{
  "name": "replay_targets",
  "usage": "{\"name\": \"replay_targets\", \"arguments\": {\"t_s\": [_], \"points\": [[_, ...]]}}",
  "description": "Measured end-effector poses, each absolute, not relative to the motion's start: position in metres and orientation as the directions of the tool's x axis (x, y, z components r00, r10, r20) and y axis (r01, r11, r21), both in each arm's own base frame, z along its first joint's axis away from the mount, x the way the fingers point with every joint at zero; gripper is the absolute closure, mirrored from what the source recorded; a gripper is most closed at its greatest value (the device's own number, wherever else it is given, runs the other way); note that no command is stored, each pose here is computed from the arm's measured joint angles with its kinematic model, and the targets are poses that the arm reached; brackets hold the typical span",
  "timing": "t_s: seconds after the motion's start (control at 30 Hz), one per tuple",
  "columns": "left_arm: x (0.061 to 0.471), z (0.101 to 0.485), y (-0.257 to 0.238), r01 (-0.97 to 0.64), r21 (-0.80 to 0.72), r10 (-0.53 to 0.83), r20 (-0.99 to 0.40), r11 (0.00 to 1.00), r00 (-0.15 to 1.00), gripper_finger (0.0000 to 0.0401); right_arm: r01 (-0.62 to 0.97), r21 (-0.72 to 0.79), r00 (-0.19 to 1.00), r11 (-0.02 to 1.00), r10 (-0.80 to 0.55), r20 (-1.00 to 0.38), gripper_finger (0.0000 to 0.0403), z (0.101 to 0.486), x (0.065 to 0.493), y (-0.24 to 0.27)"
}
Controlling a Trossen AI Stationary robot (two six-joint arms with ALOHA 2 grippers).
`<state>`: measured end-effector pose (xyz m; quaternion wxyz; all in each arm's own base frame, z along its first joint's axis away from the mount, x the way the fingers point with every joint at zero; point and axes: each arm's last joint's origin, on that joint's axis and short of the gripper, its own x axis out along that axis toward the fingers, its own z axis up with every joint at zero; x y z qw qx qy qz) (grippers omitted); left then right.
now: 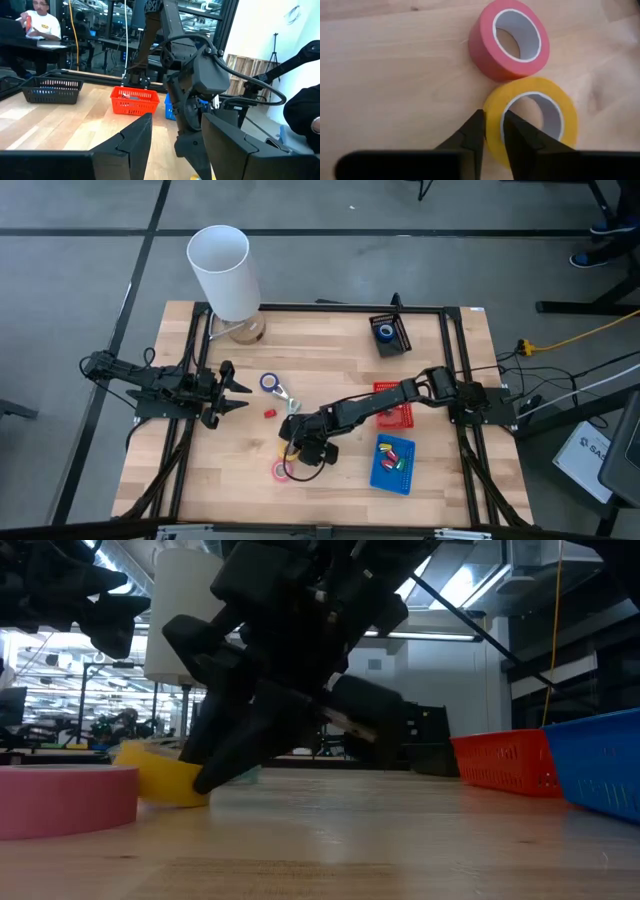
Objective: Pick and place Stapler, Stapler remover, tape
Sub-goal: Put the yellow tape into the black basket
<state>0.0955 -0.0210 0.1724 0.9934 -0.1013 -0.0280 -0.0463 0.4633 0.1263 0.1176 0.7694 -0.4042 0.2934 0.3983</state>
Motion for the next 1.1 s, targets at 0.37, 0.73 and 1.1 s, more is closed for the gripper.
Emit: {"name": "replay_targets", "arguments": {"t_s": [0.37,0.73,1.1], "points": [[0.096,0.172,-0.021,0.098,-0.199,-0.086,0.065,0.975,0.994,0.0232,-0.786,-0.215,0.477,0.579,0.347,-0.808,0.0371,0.159,0.45,0.097],[0.096,0.172,-0.021,0.098,-0.199,-0.087,0.064,0.975,0.994,0.0232,-0.643,-0.16,0.53,0.749,0.283,-0.8,0.0371,0.254,0.413,0.035],[0.096,0.172,-0.021,0.098,-0.199,-0.086,0.065,0.975,0.994,0.0232,-0.403,-0.092,0.572,0.911,0.172,-0.802,0.0371,0.301,0.363,-0.034]]}}
